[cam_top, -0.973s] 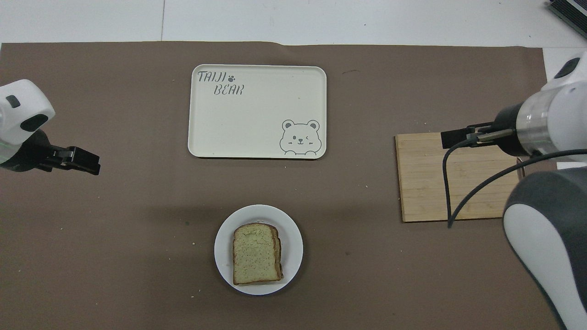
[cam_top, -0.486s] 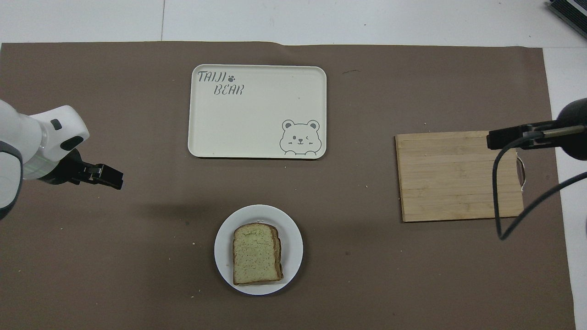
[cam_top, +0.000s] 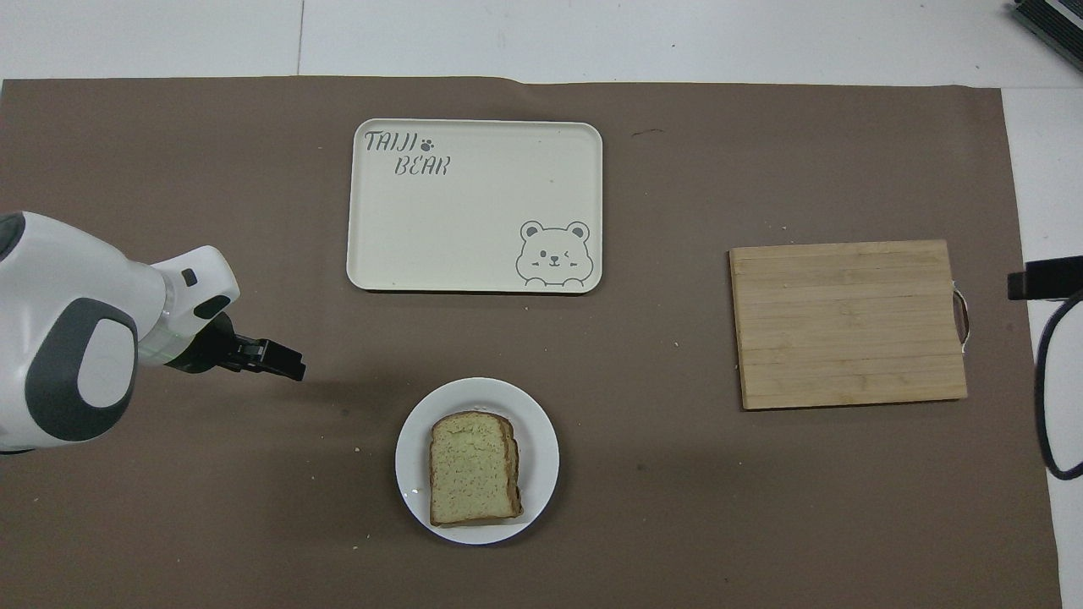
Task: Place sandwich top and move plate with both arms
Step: 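Move the left gripper to the white plate's rim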
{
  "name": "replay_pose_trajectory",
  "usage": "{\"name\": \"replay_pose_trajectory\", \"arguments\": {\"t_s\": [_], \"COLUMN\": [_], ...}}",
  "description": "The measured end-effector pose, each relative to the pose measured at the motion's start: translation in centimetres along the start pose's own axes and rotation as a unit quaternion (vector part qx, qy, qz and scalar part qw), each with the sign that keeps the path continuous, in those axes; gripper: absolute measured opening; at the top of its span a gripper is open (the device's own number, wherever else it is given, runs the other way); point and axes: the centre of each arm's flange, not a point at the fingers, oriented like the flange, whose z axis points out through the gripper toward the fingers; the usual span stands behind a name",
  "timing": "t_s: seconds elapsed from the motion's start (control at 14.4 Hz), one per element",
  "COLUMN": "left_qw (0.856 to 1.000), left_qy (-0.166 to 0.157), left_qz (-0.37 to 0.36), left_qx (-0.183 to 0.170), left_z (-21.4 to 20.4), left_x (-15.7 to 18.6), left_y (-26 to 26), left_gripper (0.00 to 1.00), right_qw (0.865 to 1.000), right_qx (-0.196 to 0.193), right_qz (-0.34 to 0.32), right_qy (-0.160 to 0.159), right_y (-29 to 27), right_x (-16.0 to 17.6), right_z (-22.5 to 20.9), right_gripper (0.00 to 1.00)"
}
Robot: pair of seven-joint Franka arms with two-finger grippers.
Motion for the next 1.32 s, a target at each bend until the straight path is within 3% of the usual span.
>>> {"name": "replay_pose_trajectory", "arguments": {"t_s": [0.21,0.42,1.11,1.32], "left_qw": [0.998,0.99,0.96,0.952], "left_qy": [-0.011,-0.011,-0.017,-0.019], "left_qz": [-0.001,-0.009,-0.039,-0.037], "left_qx": [-0.059,-0.143,-0.277,-0.302], "left_z": [2.8,5.6,12.6,15.2], "left_x": [-0.7,-1.8,-5.5,-7.1], "left_y": [1.4,1.3,2.3,1.9], "left_gripper": [1.0,1.0,1.0,1.0], "right_qw": [1.0,1.0,1.0,1.0], "right_qx": [0.0,-0.001,-0.002,-0.002], "right_qz": [-0.005,-0.006,-0.004,-0.004], "right_qy": [-0.011,-0.022,-0.023,-0.023], "right_y": [-0.5,-0.7,-0.5,-0.5], "right_x": [-0.1,0.5,0.6,0.6], "right_z": [0.6,2.0,2.2,2.2], "right_gripper": [1.0,1.0,1.0,1.0]}}
